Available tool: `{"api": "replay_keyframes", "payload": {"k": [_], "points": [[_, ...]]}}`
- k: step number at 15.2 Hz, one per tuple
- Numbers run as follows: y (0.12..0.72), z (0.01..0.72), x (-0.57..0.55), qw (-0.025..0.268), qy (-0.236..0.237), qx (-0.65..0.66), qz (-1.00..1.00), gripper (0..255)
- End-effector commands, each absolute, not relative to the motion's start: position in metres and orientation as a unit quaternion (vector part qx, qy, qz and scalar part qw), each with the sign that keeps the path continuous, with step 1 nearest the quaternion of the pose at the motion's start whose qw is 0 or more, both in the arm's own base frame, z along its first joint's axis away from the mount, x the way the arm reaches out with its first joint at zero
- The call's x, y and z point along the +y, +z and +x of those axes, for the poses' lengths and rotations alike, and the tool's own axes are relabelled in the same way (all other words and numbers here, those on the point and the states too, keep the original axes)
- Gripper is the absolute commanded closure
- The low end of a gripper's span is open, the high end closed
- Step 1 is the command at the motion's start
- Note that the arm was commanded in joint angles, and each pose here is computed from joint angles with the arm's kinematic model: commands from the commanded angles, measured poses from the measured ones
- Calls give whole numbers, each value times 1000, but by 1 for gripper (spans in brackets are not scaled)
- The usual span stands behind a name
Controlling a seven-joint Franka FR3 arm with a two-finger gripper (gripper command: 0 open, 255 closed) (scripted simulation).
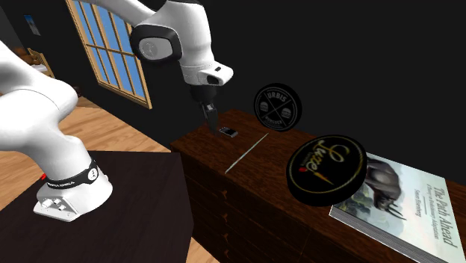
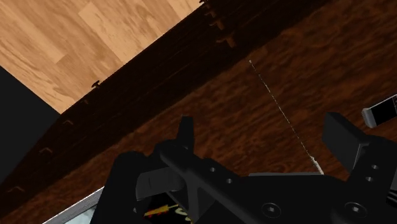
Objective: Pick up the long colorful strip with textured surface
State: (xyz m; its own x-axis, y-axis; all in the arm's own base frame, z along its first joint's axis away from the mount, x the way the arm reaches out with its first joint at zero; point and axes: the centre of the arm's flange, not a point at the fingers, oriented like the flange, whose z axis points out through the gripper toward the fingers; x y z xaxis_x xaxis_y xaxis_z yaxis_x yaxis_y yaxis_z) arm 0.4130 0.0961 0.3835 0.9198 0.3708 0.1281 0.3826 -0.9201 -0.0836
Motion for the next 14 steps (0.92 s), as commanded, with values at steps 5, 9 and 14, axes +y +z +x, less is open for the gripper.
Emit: {"api": "replay_keyframes", "payload": {"k": [5, 9, 14], "points": [[329, 446, 140, 52, -75, -250, -964, 0], [293, 465, 171, 51, -87, -288, -952, 0], [249, 487, 212, 49, -101, -335, -936, 0]]}}
